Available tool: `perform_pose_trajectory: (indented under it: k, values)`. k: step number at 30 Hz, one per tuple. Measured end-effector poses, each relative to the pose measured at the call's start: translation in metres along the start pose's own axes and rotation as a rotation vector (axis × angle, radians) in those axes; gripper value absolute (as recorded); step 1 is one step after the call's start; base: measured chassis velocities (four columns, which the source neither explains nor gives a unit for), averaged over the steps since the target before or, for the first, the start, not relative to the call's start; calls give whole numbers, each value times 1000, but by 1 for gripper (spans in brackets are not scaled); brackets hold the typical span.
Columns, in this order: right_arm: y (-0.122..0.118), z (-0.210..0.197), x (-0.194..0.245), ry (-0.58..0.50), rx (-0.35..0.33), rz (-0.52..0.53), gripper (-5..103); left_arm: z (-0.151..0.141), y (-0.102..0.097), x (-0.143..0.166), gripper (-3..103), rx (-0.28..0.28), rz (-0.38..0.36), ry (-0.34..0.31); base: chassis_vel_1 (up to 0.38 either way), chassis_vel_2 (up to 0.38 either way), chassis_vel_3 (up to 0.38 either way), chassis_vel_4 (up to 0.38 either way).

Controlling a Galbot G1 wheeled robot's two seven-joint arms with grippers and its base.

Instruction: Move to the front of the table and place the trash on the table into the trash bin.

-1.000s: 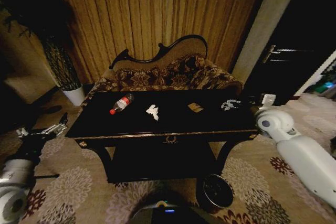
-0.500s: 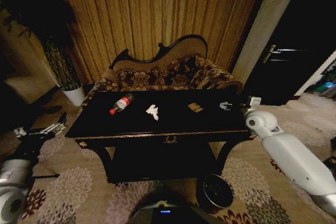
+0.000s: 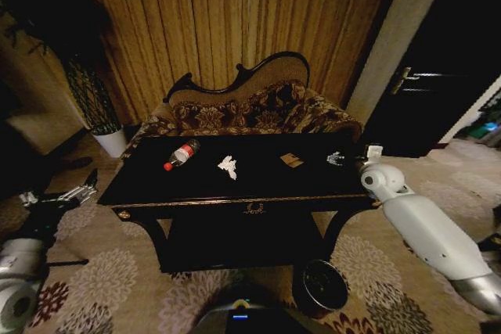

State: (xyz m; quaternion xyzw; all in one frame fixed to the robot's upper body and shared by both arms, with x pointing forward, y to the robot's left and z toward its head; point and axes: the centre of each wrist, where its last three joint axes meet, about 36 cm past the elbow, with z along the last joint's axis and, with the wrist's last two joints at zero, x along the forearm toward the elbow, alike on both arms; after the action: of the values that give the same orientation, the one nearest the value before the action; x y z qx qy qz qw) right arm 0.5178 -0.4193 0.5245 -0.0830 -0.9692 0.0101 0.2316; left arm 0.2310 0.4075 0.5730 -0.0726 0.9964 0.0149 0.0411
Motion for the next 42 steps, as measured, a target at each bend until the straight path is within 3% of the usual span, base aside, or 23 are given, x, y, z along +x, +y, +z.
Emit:
perform_pose_trajectory:
  k: [8, 10, 13, 15, 19, 22, 23, 26, 27, 33, 42]
  values:
    - [1, -1, 4, 4, -4, -11, 101, 1, 0, -1, 100, 3, 0, -1, 0, 0, 0, 0]
    - [3, 0, 5, 9, -1, -11, 91, 1, 0, 0, 100, 4, -1, 0, 0, 0, 0, 0]
    - [3, 1, 6, 12, 1, -10, 86, 2, 0, 0, 100, 3, -1, 1, 0, 0, 0, 0]
    - [3, 3, 7, 18, 8, -10, 75, 2, 0, 0, 100, 3, -2, 1, 0, 0, 0, 0]
    - [3, 3, 8, 17, 11, -8, 65, 2, 0, 0, 100, 3, -1, 0, 0, 0, 0, 0]
    - [2, 3, 9, 15, 13, -6, 48, 1, 0, -1, 100, 3, 2, -4, 0, 0, 0, 0]
    - [2, 3, 9, 15, 13, -6, 48, 1, 0, -1, 100, 3, 2, -4, 0, 0, 0, 0]
    - [1, 2, 11, 10, 15, -4, 32, 1, 0, -2, 100, 4, 3, -5, 0, 0, 0, 0]
    - [1, 2, 11, 10, 15, -4, 32, 1, 0, -2, 100, 4, 3, -5, 0, 0, 0, 0]
    - [0, 4, 12, 9, 15, -4, 5, 2, 1, -2, 100, 4, 3, -5, 0, 0, 0, 0]
    - [-1, 5, 19, -3, 14, -7, 0, 2, 2, -3, 100, 6, 4, -7, 0, 0, 0, 0]
